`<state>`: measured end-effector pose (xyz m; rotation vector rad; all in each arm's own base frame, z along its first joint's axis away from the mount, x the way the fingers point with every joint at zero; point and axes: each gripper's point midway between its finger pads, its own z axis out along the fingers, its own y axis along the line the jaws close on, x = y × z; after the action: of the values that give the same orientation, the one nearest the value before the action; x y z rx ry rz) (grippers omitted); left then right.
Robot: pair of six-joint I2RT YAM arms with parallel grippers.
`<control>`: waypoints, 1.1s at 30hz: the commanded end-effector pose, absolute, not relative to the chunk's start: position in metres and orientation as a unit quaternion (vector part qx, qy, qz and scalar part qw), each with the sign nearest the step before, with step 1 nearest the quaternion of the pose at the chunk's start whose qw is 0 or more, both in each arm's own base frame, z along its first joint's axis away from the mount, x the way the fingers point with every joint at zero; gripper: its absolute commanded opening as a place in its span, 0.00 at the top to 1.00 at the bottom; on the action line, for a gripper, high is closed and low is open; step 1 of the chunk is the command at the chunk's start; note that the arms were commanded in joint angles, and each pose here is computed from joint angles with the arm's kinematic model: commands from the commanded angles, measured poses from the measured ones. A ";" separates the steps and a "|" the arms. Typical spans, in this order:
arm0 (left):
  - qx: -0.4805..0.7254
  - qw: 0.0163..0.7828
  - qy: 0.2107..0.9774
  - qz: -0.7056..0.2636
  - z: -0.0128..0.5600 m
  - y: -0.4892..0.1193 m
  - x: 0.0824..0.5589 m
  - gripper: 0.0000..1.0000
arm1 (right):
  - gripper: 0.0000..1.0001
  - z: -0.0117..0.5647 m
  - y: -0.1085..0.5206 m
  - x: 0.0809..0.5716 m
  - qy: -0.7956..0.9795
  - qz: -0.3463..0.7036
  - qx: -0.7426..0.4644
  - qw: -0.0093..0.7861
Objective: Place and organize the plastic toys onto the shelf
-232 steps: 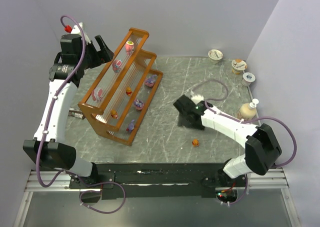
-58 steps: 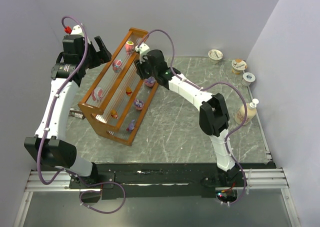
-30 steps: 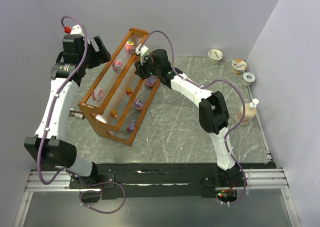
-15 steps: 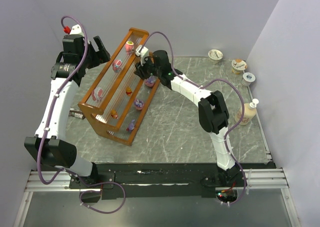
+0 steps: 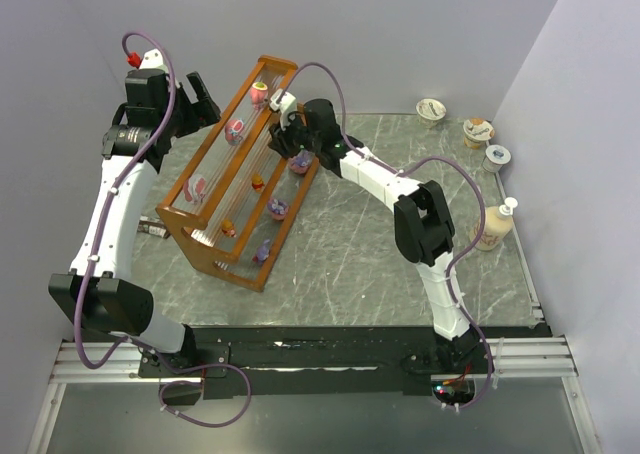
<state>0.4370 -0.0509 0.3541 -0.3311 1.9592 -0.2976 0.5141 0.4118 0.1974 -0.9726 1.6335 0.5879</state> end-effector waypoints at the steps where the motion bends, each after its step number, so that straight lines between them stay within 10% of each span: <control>1: -0.139 0.547 0.817 -0.117 0.364 -0.047 0.436 0.04 | 0.79 0.187 0.404 0.523 0.709 0.233 -0.398 0.533; 33: -0.137 0.542 0.820 -0.120 0.359 -0.049 0.436 0.04 | 0.40 0.169 0.395 0.524 0.749 0.214 -0.378 0.500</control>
<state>0.4370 -0.0509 0.3540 -0.3311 1.9595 -0.2976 0.5221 0.4024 0.1839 -0.9219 1.7489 0.5370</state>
